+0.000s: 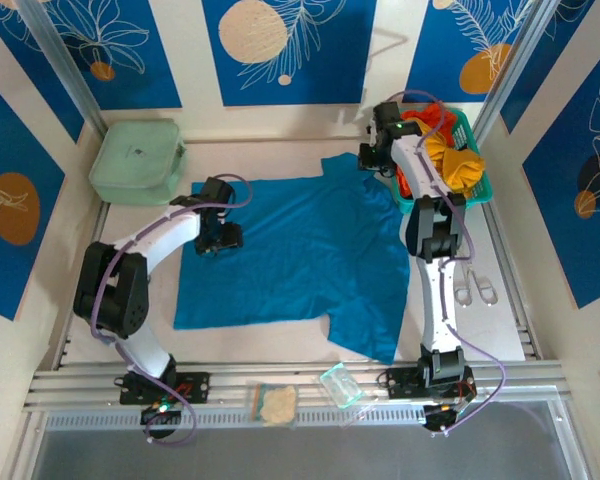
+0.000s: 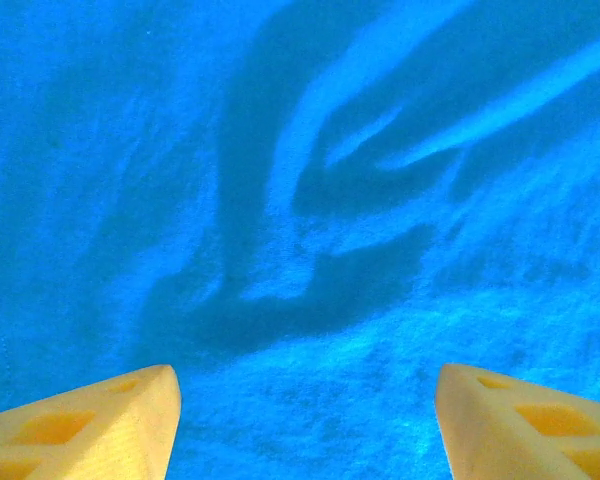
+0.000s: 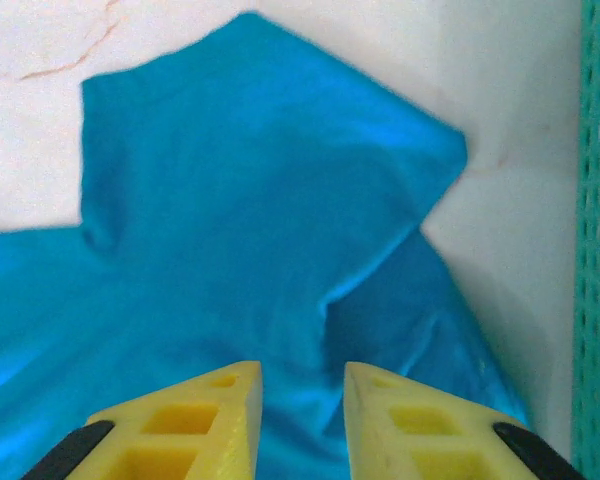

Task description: Fold and stack the t-shirts

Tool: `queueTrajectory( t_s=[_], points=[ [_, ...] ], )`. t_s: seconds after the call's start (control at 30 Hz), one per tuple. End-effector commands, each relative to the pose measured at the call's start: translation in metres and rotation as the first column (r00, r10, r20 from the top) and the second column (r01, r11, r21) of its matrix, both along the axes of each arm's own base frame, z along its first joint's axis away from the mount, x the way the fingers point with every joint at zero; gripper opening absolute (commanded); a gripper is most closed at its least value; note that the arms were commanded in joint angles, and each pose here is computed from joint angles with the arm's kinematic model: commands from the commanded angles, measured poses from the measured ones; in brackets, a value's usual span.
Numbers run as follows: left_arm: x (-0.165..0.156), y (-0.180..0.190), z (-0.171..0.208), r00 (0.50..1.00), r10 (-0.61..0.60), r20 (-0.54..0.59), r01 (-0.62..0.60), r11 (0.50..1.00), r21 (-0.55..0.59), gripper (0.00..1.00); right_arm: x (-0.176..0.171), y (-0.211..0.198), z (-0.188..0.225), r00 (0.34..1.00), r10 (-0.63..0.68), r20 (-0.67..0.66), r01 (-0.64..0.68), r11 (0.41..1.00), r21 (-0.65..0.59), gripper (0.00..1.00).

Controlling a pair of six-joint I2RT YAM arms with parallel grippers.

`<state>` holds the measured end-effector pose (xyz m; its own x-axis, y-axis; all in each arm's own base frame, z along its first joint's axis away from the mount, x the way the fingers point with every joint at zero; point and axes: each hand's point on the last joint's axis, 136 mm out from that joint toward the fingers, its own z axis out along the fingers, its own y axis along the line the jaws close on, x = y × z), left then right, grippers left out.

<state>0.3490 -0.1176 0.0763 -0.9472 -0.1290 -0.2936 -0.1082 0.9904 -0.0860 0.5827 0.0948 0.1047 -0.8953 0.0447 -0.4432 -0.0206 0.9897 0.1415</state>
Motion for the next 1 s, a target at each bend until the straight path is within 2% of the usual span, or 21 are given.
queueTrajectory(
  t_s=[0.0,0.2,0.37,0.53,0.63,0.77,0.97],
  points=[
    [0.003,0.002,0.014,0.999,0.008,0.045,-0.009,1.000,0.011,0.69,0.009,-0.011,0.015,1.000,0.010,0.028,-0.007,0.995,-0.103,0.30],
    [0.007,0.005,0.014,0.999,0.008,0.041,-0.010,0.999,0.034,0.69,0.022,-0.049,-0.006,0.993,-0.112,0.036,0.117,0.976,-0.182,0.32],
    [0.006,0.007,0.010,1.000,0.008,0.030,-0.010,0.999,0.047,0.69,0.026,-0.077,-0.013,0.981,-0.192,0.035,0.195,0.970,-0.145,0.33],
    [0.006,0.011,0.006,1.000,0.011,0.021,-0.012,0.998,0.062,0.68,0.037,-0.086,-0.005,0.975,-0.206,0.081,0.214,0.970,-0.113,0.35],
    [0.006,0.011,0.003,1.000,0.013,0.015,-0.013,0.998,0.066,0.68,0.043,-0.082,0.001,0.976,-0.194,0.103,0.203,0.975,-0.089,0.36],
    [0.008,0.012,0.001,1.000,0.020,0.015,-0.021,0.997,0.072,0.68,0.046,-0.055,0.013,0.985,-0.115,0.127,0.120,0.992,-0.032,0.36],
    [0.001,0.023,0.008,0.998,0.063,-0.001,-0.062,0.991,0.120,0.70,0.031,-0.014,0.074,0.978,-0.001,0.210,0.015,0.998,-0.065,0.40]
  ],
)
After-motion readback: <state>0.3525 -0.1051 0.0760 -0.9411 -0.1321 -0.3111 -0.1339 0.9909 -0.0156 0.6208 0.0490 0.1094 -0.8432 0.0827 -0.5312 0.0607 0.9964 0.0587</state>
